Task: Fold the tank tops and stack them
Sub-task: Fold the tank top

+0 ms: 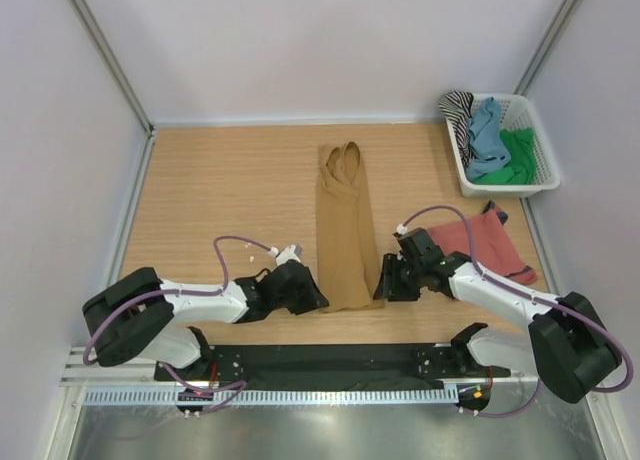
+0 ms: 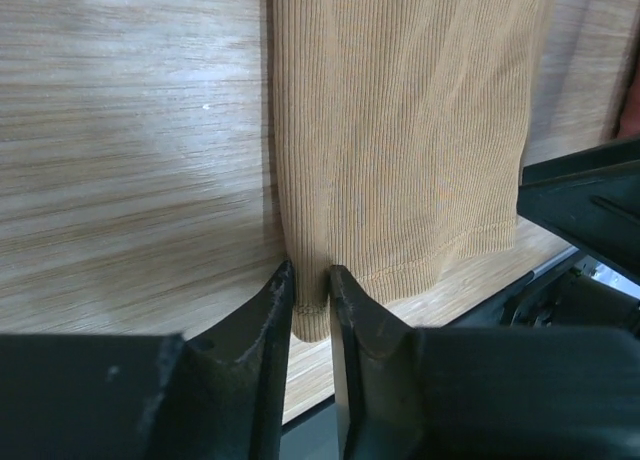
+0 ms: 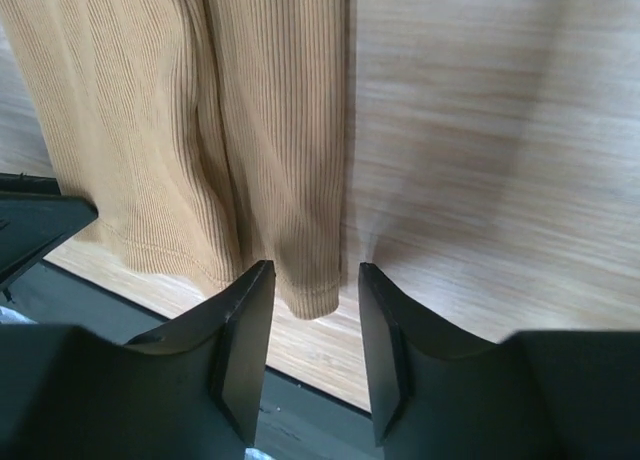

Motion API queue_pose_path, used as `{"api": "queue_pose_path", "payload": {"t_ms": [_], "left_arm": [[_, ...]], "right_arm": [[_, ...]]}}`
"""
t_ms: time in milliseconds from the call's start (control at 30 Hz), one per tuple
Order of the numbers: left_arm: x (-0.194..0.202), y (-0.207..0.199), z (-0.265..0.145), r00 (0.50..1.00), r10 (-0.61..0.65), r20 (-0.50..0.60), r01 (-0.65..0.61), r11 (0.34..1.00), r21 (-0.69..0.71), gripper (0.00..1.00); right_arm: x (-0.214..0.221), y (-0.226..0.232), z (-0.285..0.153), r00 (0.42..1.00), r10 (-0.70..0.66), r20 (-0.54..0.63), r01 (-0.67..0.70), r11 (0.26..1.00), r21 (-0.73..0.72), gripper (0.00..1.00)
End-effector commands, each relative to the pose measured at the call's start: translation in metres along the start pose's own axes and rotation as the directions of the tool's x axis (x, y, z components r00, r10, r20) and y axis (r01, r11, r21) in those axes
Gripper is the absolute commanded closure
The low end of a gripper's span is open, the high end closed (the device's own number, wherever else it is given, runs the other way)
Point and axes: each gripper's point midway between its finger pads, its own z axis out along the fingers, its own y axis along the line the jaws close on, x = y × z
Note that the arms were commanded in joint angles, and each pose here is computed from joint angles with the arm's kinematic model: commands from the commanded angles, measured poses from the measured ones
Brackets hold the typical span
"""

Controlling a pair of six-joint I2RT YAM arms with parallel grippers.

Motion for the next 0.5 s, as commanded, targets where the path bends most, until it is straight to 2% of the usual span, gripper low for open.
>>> {"api": "queue_pose_path", "payload": {"t_ms": [0, 67, 100, 133, 167, 200, 267, 467], "left_arm": [[0.021, 0.027, -0.001, 0.997, 0.024, -0.078, -0.030, 0.997, -0.074, 0.80], [0.024, 0.029, -0.003, 0.996, 0.021, -0.086, -0.028, 0.997, -0.076, 0.87], [0.024, 0.030, -0.004, 0.996, 0.021, -0.087, -0.028, 0.997, -0.077, 0.90], [0.024, 0.030, -0.005, 0.996, 0.021, -0.088, -0.028, 0.997, -0.076, 0.93], [0.023, 0.030, -0.006, 0.996, 0.023, -0.086, -0.030, 0.996, -0.082, 1.00], [0.021, 0.026, -0.008, 0.996, 0.026, -0.081, -0.032, 0.997, -0.076, 1.00], [0.019, 0.029, -0.013, 0.996, 0.042, -0.083, -0.051, 0.993, -0.105, 1.00], [0.001, 0.004, -0.031, 0.994, 0.092, -0.052, -0.097, 0.991, -0.095, 1.00]], "right_arm": [[0.010, 0.007, -0.004, 1.000, 0.009, -0.027, -0.010, 1.000, -0.022, 0.56], [0.015, 0.008, -0.004, 0.999, 0.002, -0.038, -0.003, 1.000, -0.023, 0.66], [0.013, 0.011, -0.005, 0.999, -0.001, -0.032, 0.000, 0.999, -0.034, 0.79], [0.014, 0.014, -0.006, 0.999, -0.004, -0.032, 0.002, 0.999, -0.044, 0.86], [0.012, 0.017, -0.008, 1.000, 0.002, -0.027, -0.003, 0.999, -0.054, 0.93], [0.012, 0.019, -0.013, 1.000, -0.004, -0.020, 0.003, 0.998, -0.058, 0.99], [0.004, 0.026, -0.022, 1.000, -0.011, 0.009, 0.012, 0.998, -0.070, 0.99], [-0.014, 0.044, -0.053, 0.996, -0.051, 0.077, 0.058, 0.994, -0.089, 0.99]]}}
